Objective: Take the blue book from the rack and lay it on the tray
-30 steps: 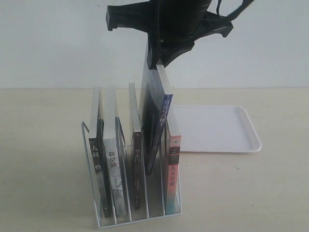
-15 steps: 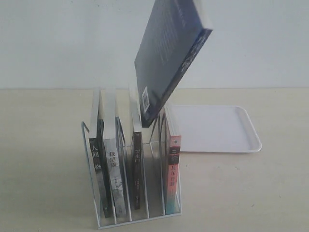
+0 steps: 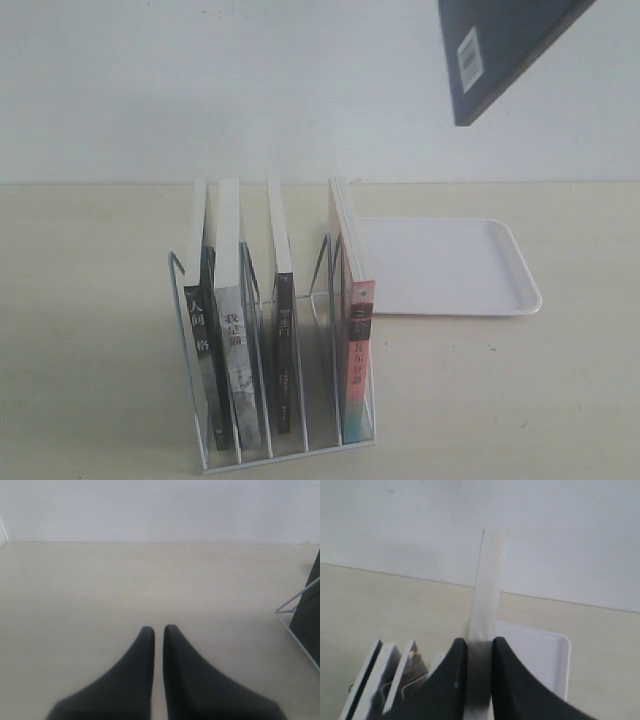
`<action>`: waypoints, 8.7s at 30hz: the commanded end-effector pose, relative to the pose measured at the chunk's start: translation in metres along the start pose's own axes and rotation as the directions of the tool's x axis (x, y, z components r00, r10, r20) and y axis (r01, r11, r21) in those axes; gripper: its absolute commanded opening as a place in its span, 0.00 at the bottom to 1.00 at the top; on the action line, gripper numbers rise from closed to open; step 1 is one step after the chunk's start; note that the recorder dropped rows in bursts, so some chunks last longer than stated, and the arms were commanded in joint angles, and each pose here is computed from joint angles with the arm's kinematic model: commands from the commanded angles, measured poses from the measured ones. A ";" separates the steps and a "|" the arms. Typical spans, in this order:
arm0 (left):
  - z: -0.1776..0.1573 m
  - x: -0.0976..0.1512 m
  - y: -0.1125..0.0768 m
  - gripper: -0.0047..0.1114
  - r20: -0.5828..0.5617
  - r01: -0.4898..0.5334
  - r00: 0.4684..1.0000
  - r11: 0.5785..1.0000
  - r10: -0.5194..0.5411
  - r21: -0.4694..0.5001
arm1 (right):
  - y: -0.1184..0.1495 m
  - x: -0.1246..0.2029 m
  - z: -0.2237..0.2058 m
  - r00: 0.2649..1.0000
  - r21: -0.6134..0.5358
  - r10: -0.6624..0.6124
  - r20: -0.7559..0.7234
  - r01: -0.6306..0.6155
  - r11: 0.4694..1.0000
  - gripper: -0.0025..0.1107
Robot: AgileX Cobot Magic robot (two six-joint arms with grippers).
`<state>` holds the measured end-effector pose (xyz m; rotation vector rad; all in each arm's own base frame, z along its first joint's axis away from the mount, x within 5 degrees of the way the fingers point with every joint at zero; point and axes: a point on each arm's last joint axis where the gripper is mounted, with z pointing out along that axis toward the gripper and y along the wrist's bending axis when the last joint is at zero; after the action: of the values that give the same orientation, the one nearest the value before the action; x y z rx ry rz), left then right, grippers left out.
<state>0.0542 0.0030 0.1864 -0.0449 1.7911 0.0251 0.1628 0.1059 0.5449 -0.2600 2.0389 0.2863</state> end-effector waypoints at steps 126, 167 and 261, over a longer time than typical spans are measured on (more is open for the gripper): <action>0.000 0.001 0.000 0.09 0.002 -0.006 1.000 1.000 0.006 0.007 | -0.016 0.020 0.296 0.927 0.190 -0.008 -0.374 0.085 0.978 0.02; 0.000 0.001 0.000 0.09 0.002 -0.006 1.000 1.000 0.006 0.007 | -0.060 0.192 0.176 0.698 0.280 0.061 -0.713 0.204 0.938 0.02; 0.000 0.001 0.000 0.09 0.003 -0.006 1.000 1.000 0.006 0.007 | -0.095 0.378 0.043 0.976 0.221 -0.048 0.215 0.000 0.975 0.02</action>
<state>0.0542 0.0030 0.1864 -0.0449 1.7911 0.0251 0.0532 0.0063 0.1812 -0.1186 1.8373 0.0700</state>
